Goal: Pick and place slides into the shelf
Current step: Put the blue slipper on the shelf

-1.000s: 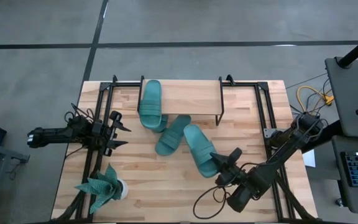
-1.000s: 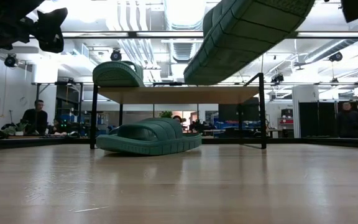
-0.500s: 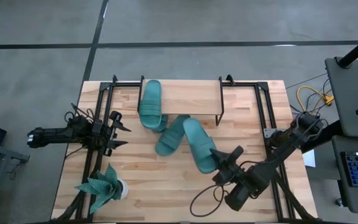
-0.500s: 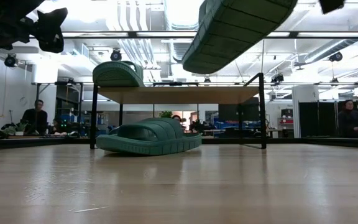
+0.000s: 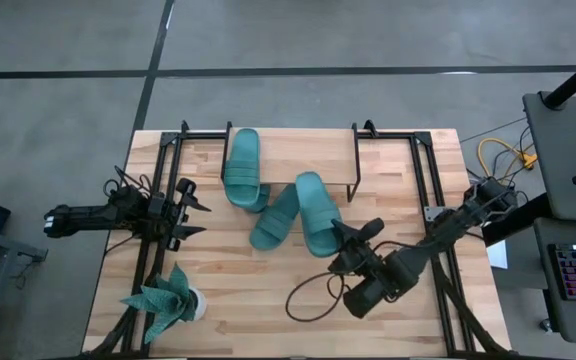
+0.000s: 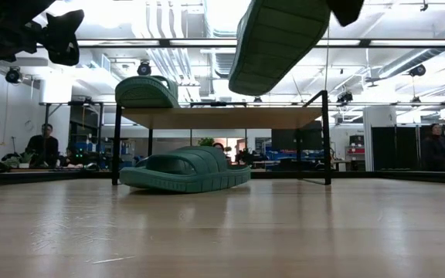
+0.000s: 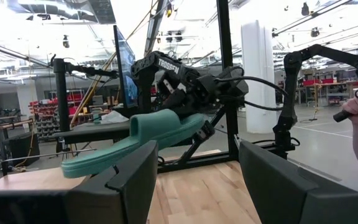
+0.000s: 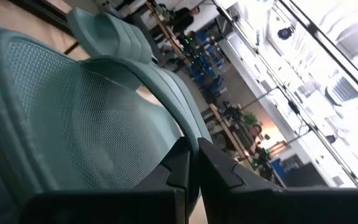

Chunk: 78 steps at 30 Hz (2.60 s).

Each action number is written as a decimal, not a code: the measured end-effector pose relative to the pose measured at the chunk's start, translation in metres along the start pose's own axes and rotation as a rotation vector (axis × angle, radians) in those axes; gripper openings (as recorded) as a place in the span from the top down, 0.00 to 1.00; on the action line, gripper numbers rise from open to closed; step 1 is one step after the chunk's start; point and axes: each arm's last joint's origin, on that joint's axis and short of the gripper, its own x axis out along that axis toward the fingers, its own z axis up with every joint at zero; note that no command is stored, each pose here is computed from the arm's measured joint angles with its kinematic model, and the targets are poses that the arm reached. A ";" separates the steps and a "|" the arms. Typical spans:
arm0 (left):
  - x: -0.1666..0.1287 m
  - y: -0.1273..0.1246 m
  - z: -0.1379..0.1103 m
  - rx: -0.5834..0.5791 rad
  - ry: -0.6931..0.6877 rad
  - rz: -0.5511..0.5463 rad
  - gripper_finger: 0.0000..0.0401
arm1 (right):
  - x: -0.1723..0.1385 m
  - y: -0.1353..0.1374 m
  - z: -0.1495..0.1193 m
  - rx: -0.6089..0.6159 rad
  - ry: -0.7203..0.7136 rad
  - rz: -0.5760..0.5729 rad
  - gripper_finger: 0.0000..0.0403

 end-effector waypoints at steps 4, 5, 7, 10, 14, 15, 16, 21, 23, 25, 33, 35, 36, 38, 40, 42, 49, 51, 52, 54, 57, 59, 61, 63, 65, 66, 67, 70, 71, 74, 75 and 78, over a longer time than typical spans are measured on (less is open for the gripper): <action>0.000 0.000 0.000 0.000 0.000 0.000 0.47 | 0.007 -0.002 0.000 0.023 0.008 -0.055 0.97; 0.000 0.000 0.000 0.000 0.000 0.000 0.47 | 0.008 -0.003 0.000 0.026 0.008 -0.079 0.97; 0.000 0.000 0.000 0.000 0.000 0.000 0.47 | 0.011 -0.004 0.000 0.028 0.012 -0.098 0.97; 0.000 0.000 0.000 0.000 0.000 0.000 0.47 | 0.017 -0.005 -0.001 0.046 0.026 -0.106 0.97; 0.000 0.000 0.000 0.000 -0.001 0.000 0.47 | 0.026 -0.006 -0.002 0.069 0.047 -0.127 0.97; 0.000 0.000 0.000 0.001 -0.001 0.000 0.47 | 0.028 -0.006 -0.003 0.071 0.051 -0.130 0.97; 0.000 0.000 0.000 0.001 -0.001 0.000 0.47 | 0.030 -0.006 -0.003 0.073 0.055 -0.133 0.97; 0.000 0.000 0.000 0.001 -0.001 0.000 0.47 | 0.038 -0.010 0.003 0.117 0.072 -0.148 0.97; 0.000 0.000 0.000 0.001 -0.001 0.000 0.47 | 0.040 -0.012 0.006 0.130 0.078 -0.140 0.97; 0.000 0.000 0.000 0.001 -0.002 0.000 0.47 | 0.042 -0.015 0.010 0.144 0.087 -0.114 0.97; 0.000 0.000 0.000 0.001 -0.002 0.000 0.47 | 0.042 -0.027 0.031 0.165 0.090 -0.020 0.97; 0.000 0.000 0.000 0.001 -0.002 0.000 0.47 | 0.044 -0.031 0.037 0.177 0.093 0.013 0.97; 0.000 0.000 0.000 0.001 -0.002 0.000 0.47 | 0.045 -0.033 0.040 0.181 0.095 0.027 0.97; 0.000 0.000 0.000 0.001 -0.002 0.000 0.47 | 0.048 -0.037 0.043 0.179 0.099 0.049 0.97; 0.000 0.000 0.000 0.001 -0.002 0.000 0.47 | 0.051 -0.039 0.045 0.177 0.103 0.055 0.97; 0.000 0.000 0.000 0.001 -0.002 0.000 0.47 | 0.053 -0.040 0.046 0.176 0.106 0.052 0.97; 0.000 0.000 0.000 0.001 -0.002 0.000 0.47 | 0.063 -0.052 0.055 0.221 0.116 0.053 0.97; 0.000 0.000 0.000 0.001 -0.002 0.000 0.47 | 0.066 -0.057 0.060 0.239 0.116 0.098 0.97; 0.000 0.000 0.000 0.001 -0.002 0.000 0.47 | 0.068 -0.059 0.062 0.249 0.115 0.137 0.97; 0.000 0.000 0.000 0.001 -0.002 0.000 0.47 | 0.072 -0.062 0.067 0.265 0.110 0.236 0.97; 0.000 0.000 0.000 0.001 -0.002 0.000 0.47 | 0.078 -0.066 0.071 0.272 0.103 0.328 0.97; 0.000 0.000 0.000 0.001 -0.002 0.000 0.47 | 0.081 -0.069 0.072 0.268 0.100 0.345 0.97; 0.000 0.000 0.000 0.001 -0.002 0.000 0.47 | 0.084 -0.071 0.073 0.261 0.098 0.348 0.97; 0.000 0.000 0.000 0.001 -0.002 0.000 0.47 | 0.085 -0.075 0.076 0.249 0.091 0.351 0.97; 0.000 0.000 0.000 0.001 -0.002 0.000 0.47 | 0.085 -0.082 0.081 0.260 0.073 0.363 0.97; 0.000 0.000 0.000 0.001 -0.002 0.000 0.47 | 0.084 -0.087 0.084 0.269 0.065 0.364 0.97; 0.000 0.000 0.000 0.001 -0.002 0.000 0.47 | 0.083 -0.093 0.087 0.274 0.053 0.365 0.97; 0.000 0.000 0.000 0.001 -0.002 0.000 0.47 | 0.079 -0.116 0.098 0.285 0.009 0.362 0.97; 0.000 0.000 0.000 0.001 -0.002 0.000 0.47 | 0.079 -0.126 0.101 0.298 -0.007 0.367 0.97; 0.000 0.000 0.000 0.001 -0.002 0.000 0.47 | 0.081 -0.158 0.108 0.369 -0.075 0.438 0.97; 0.000 0.000 0.000 0.001 -0.002 0.000 0.47 | 0.083 -0.167 0.109 0.395 -0.101 0.479 0.97; 0.000 0.000 0.000 0.001 -0.003 0.000 0.47 | 0.088 -0.189 0.108 0.451 -0.181 0.620 0.97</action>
